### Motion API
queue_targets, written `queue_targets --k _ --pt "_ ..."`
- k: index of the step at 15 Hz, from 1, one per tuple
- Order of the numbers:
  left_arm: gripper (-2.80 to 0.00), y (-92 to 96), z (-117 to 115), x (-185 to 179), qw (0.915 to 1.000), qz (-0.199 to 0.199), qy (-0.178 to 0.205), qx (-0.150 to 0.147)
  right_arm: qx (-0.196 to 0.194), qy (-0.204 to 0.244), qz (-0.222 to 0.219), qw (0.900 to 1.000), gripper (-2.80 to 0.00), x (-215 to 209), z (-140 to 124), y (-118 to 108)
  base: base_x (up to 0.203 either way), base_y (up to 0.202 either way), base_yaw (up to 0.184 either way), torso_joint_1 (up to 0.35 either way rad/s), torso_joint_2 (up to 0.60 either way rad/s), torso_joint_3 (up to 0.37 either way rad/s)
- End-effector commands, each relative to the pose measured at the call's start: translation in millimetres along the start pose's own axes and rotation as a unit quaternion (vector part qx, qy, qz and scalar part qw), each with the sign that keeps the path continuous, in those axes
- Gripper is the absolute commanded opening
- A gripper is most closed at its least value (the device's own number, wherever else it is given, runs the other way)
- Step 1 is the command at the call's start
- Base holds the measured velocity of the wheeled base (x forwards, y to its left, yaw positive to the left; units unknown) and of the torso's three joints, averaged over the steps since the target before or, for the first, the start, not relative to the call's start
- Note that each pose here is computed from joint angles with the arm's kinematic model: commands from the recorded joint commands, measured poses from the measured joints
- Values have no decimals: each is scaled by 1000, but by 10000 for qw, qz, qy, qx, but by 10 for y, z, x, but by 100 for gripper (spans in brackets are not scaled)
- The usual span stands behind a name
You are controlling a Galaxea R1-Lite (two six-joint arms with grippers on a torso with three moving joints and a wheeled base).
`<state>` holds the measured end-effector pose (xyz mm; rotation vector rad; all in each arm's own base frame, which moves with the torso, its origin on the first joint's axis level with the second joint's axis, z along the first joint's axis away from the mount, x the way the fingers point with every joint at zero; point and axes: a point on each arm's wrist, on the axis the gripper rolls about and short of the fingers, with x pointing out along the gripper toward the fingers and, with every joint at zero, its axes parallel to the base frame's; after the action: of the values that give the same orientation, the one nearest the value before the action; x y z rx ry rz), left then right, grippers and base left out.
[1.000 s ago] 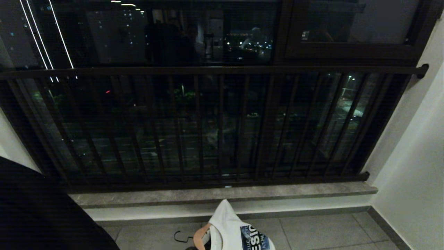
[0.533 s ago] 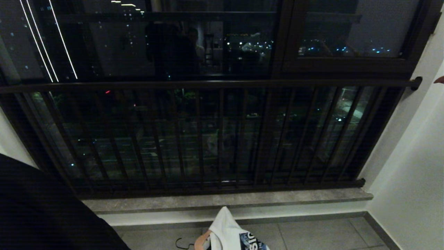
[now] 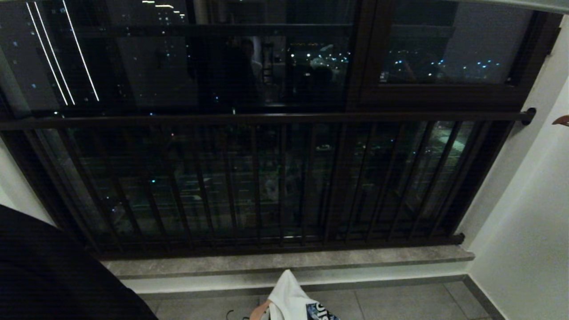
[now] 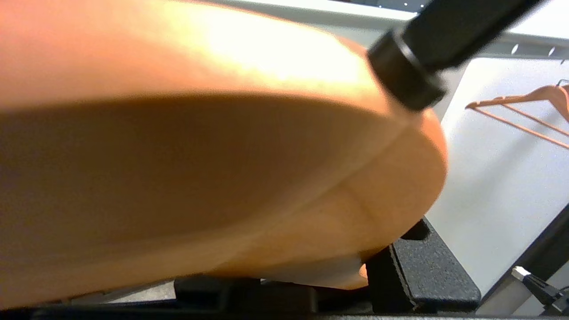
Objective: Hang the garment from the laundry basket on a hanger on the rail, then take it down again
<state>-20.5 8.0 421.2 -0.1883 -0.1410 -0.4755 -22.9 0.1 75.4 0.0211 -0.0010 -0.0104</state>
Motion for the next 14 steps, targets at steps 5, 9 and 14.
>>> queue_targets --k 5,9,14 --pt "-280 -1 -3 -6 10000 24 4 4 2 -3 6 10000 -280 0 0 0 0 0 0 151 -326 -173" --pt "-280 -1 -4 -7 10000 23 5 12 2 -3 -1 10000 -280 0 0 0 0 0 0 151 -318 -167" --pt "-280 0 -6 -4 10000 25 11 19 2 -3 6 10000 -280 0 0 0 0 0 0 131 -267 -141"
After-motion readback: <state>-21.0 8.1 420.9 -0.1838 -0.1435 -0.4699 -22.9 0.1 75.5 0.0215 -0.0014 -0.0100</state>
